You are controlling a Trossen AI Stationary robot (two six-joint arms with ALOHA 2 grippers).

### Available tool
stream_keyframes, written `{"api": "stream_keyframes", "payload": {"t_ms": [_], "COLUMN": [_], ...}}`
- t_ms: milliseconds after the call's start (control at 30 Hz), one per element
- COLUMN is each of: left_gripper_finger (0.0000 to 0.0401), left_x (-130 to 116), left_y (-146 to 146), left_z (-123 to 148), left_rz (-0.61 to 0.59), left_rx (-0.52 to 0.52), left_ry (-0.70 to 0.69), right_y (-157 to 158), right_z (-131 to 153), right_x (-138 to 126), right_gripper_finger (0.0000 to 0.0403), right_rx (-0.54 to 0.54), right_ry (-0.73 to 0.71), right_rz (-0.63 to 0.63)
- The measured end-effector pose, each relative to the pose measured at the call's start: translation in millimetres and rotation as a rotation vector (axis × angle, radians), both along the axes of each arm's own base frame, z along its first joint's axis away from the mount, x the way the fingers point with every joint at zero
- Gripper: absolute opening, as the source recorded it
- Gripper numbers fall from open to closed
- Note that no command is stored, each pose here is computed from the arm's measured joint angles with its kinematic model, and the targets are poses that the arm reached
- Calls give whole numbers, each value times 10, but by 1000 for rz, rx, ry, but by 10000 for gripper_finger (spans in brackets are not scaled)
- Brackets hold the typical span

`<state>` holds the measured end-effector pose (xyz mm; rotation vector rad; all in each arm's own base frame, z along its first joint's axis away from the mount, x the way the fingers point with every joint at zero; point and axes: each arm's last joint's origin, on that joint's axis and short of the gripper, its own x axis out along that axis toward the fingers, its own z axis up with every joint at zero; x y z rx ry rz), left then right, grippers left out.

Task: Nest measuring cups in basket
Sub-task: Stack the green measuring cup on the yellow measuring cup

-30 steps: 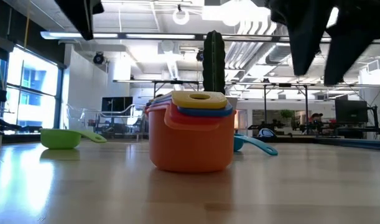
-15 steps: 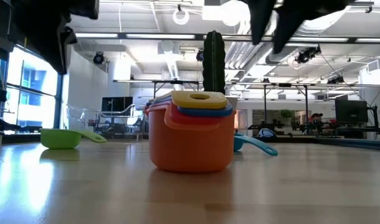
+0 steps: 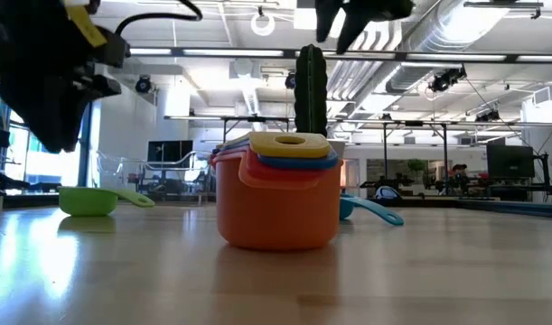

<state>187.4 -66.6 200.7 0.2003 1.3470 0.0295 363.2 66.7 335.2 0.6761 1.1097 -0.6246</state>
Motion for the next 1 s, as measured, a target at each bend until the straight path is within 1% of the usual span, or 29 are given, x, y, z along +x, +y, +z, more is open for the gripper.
{"api": "stream_keyframes", "payload": {"t_ms": [67,133,233,400,767,1000], "left_gripper_finger": [78,78,78,78,78,78], "left_x": [-6,3,5,35,95,108], "left_y": [1,3,38,106,250,282], "left_z": [-56,-83,-124,-154,-154,-156], "left_rz": [-35,-40,-15,21,96,83], "left_rx": [1,-5,-8,-21,-34,-67], "left_ry": [-1,-16,-20,-21,-39,-30], "right_y": [-81,-151,-232,-316,-336,-336], "right_z": [73,124,169,162,157,156], "right_x": [12,19,32,35,34,34], "right_gripper_finger": [145,145,145,145,145,145], "right_rx": [-12,-24,-38,-51,-58,-61], "right_ry": [-16,-24,-36,-22,-15,-13], "right_rz": [22,42,64,74,86,96]}}
